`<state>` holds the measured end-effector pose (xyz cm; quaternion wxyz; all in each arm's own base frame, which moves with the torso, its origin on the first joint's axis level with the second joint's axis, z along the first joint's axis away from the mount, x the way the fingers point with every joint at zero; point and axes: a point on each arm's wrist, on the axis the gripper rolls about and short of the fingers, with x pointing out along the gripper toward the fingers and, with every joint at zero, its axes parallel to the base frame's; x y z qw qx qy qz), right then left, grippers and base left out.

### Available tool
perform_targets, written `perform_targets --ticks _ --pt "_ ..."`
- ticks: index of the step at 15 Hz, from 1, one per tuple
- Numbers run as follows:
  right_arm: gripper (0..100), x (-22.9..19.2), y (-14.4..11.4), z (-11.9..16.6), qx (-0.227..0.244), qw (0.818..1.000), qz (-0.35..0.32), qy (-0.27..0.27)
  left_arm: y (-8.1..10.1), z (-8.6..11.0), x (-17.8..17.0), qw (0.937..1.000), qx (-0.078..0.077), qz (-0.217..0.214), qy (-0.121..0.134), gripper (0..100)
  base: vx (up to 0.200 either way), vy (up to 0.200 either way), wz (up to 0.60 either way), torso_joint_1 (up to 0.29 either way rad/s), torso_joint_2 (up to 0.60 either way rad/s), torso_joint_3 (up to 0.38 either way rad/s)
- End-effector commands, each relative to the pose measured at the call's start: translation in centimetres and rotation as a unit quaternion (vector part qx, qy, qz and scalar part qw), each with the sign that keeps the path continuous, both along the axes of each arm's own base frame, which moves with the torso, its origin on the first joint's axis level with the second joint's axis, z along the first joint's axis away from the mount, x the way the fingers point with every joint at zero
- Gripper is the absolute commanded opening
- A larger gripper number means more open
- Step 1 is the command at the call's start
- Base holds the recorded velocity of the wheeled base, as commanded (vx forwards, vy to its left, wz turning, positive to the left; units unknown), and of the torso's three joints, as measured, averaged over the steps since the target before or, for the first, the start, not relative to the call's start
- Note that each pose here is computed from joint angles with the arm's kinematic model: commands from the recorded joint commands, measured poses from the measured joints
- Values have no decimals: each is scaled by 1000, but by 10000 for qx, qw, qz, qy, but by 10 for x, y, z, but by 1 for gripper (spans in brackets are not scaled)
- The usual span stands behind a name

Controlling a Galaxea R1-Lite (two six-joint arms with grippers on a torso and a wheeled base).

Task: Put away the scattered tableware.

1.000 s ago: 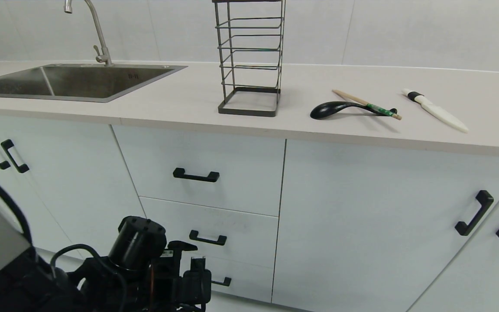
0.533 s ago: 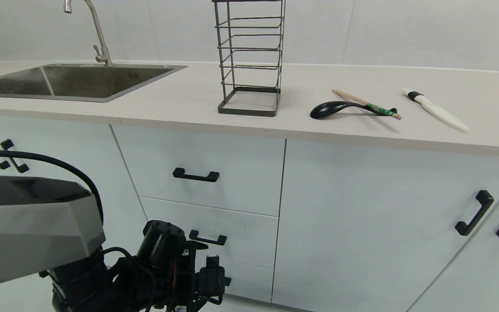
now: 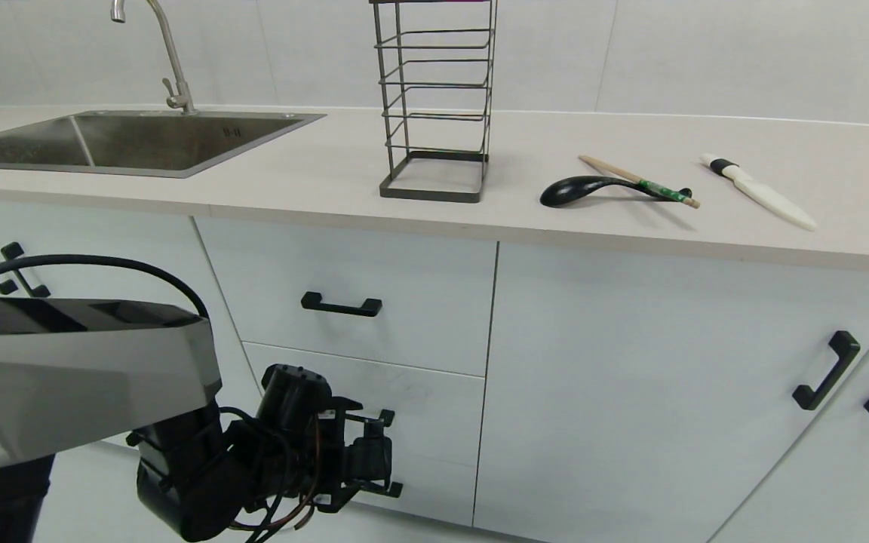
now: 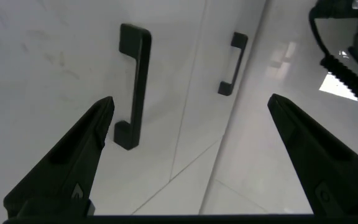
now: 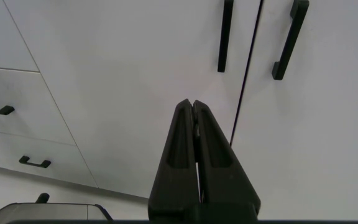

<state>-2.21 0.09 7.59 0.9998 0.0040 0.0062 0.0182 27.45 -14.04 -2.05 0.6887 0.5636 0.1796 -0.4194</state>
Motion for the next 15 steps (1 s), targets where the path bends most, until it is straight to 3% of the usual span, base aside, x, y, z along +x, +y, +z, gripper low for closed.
perform_targets --ticks 1,12,15 --pt "0 0 0 0 0 10000 2 7 -2 -8 7 10000 14 20 29 100 0 0 0 0 0 0" --pt "0 0 0 0 0 10000 2 7 -9 -22 20 9999 45 13 91 100 0 0 0 0 0 0" --pt "0 0 0 0 0 10000 2 7 -12 -24 14 9990 261 -104 336 100 0 0 0 0 0 0"
